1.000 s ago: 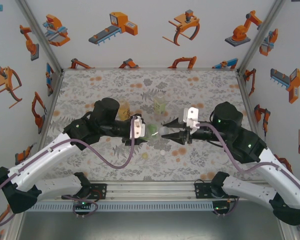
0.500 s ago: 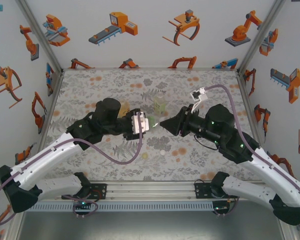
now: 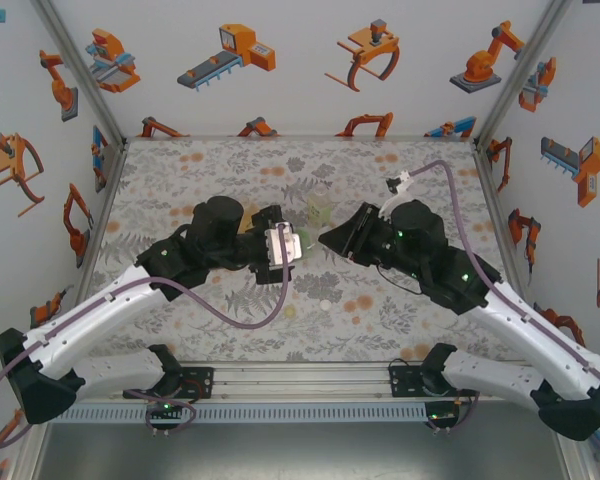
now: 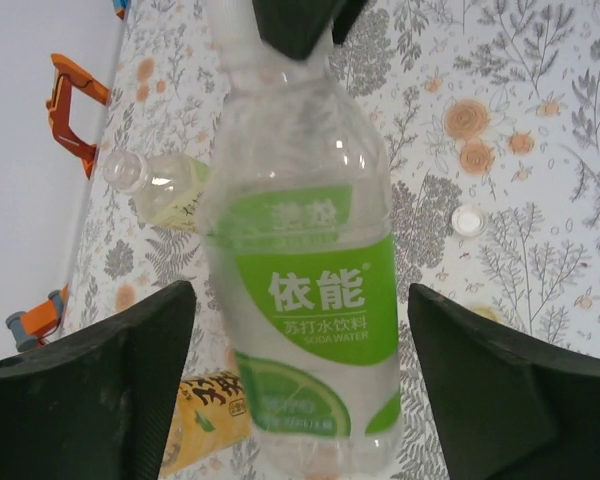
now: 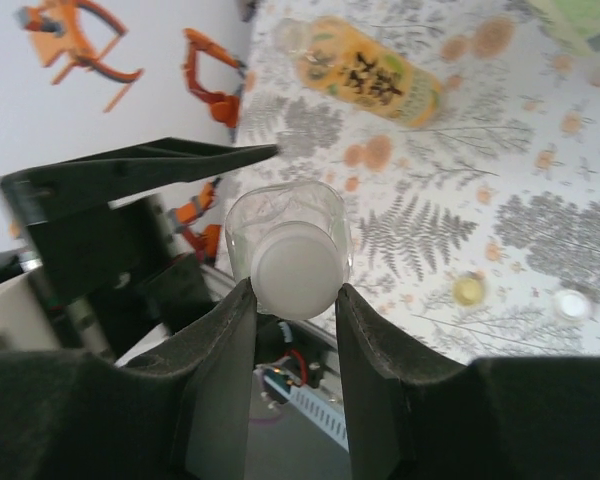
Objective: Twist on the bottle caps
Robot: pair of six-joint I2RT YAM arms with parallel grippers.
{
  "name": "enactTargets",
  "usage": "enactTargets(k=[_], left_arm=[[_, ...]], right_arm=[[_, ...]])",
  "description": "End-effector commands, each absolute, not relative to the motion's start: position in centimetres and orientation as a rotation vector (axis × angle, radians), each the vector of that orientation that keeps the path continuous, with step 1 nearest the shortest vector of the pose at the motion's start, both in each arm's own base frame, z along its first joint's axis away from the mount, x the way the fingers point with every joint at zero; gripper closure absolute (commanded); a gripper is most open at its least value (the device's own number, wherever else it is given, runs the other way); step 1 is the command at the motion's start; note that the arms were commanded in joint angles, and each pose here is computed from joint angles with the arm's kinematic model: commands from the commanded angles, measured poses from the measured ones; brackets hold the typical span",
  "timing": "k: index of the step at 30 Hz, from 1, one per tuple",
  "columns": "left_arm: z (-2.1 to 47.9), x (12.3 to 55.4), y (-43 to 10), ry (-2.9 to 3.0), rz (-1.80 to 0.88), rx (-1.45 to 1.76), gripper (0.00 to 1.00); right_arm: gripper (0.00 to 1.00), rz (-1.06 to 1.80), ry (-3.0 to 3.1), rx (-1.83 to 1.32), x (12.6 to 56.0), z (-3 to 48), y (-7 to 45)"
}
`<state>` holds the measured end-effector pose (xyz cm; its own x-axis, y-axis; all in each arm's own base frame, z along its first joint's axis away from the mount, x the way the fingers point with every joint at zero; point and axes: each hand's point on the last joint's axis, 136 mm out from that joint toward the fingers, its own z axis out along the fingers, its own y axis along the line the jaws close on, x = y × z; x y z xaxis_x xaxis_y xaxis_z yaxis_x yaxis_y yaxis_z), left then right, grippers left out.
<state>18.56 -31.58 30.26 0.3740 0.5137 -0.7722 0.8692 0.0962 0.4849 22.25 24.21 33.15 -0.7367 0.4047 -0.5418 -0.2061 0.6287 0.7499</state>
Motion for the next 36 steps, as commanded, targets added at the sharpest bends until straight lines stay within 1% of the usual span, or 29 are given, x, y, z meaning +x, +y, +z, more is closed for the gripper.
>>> enactTargets(k=[1,6,12,17,24,30,36], left_arm=[[31.5,18.1,-31.7,1.233,-0.441,1.539,0.15],[31.2,18.1,-31.3,1.26,-0.449,1.519,0.13],[31.0,18.4,-30.7,1.299,-0.455,1.493,0.13],[31.0,18.4,-30.6,1.316,-0.475,1.482,0.12],[31.0,18.5,-30.6,1.33,-0.49,1.469,0.12],[31.3,19.0,-29.9,1.375,-0.486,1.42,0.12],[31.6,20.3,-28.4,1.454,-0.496,1.314,0.14]], right_arm=[[1.0,1.016,2.143,0.168,22.8,33.8,22.9],[1.0,0.855,2.225,0.132,23.6,32.2,21.3],[1.0,0.586,2.31,0.036,24.6,29.9,18.8],[1.0,0.438,2.301,-0.098,25.2,28.9,18.0],[1.0,0.254,2.292,-0.119,27.1,28.1,15.3],[1.0,0.18,2.295,-0.111,31.3,27.7,13.3],[1.0,0.121,2.292,-0.105,37.3,27.4,11.9]])
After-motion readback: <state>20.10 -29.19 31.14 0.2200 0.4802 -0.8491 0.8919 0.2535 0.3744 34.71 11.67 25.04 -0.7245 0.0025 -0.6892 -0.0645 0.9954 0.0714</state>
